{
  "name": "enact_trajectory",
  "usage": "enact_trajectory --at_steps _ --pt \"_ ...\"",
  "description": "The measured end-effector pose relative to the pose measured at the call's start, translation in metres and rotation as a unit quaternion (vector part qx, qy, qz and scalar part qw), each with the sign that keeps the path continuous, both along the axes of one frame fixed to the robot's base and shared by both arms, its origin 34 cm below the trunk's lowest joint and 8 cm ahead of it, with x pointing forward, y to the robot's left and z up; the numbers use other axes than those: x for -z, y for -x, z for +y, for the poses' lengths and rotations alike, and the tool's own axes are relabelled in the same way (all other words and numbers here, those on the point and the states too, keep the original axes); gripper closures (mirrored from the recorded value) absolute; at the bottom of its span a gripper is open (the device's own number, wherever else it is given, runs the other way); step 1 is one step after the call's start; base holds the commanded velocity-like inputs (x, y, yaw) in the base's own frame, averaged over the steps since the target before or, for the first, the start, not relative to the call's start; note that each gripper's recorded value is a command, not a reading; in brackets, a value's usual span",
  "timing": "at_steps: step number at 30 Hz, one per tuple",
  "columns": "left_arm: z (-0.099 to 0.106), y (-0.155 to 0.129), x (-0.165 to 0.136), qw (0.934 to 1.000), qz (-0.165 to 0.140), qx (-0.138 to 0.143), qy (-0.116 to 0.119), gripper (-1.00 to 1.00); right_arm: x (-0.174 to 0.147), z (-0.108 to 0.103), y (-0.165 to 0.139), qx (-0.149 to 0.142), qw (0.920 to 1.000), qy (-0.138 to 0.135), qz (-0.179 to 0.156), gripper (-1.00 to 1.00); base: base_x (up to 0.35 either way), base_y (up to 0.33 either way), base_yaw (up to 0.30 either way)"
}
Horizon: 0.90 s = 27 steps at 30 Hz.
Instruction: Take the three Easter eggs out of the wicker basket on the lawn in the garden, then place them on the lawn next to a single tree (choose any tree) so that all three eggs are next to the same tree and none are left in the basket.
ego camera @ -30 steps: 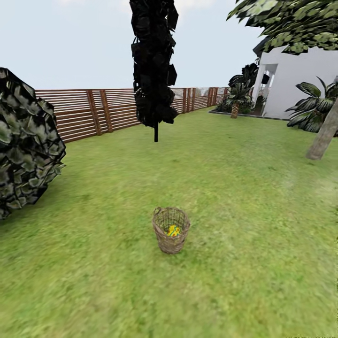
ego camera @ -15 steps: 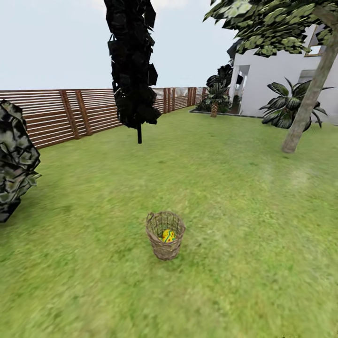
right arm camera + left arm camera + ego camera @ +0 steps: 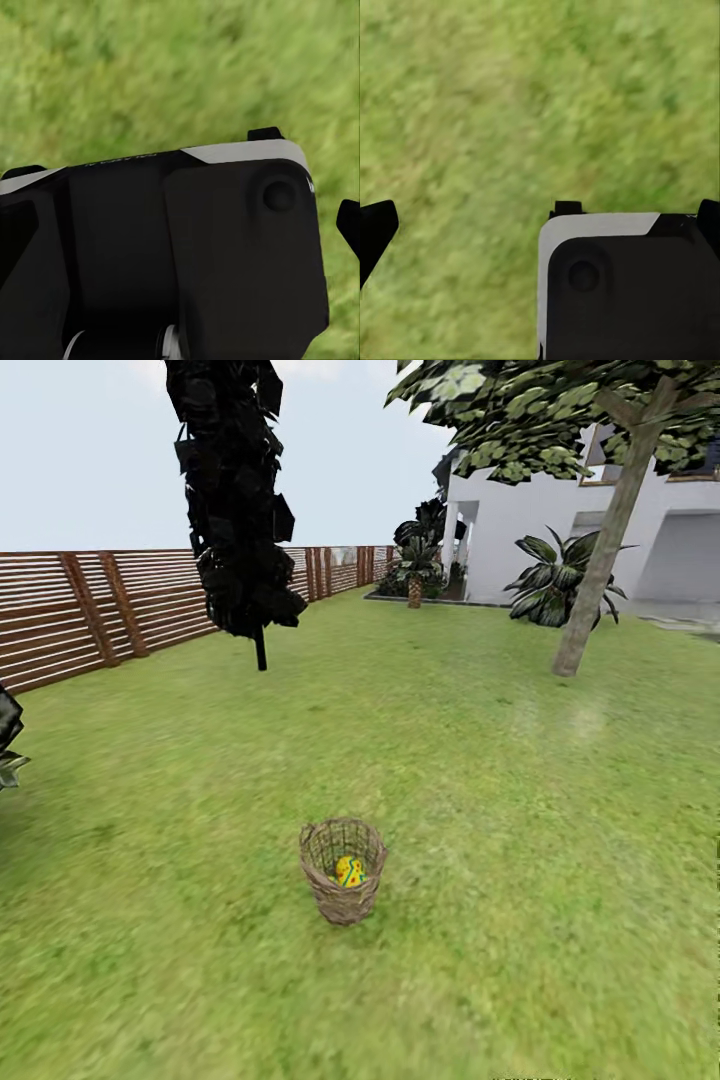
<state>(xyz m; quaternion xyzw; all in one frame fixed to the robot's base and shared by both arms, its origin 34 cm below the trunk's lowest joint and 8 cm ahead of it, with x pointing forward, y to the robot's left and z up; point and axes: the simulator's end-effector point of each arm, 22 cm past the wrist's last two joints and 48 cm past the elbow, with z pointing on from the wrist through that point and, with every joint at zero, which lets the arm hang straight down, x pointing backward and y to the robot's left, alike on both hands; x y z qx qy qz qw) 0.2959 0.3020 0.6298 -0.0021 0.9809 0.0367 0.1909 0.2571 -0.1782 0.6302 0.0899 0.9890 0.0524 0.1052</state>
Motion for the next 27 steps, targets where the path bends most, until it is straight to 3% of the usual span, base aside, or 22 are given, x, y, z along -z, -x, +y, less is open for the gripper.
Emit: enact_trajectory --at_steps 8,27 --pt "0.0000 0.0000 0.0000 1.0000 0.000 0.000 0.000 -1.00 0.0000 0.0002 -0.0002 0.000 1.0000 0.000 0.000 -1.00 0.099 0.313 -0.148" --pt "-0.0001 -0.0002 -0.0001 1.0000 -0.001 0.001 0.000 -1.00 0.0000 -0.0001 -0.0001 0.000 1.0000 0.000 0.000 -1.00 0.099 0.313 -0.004"
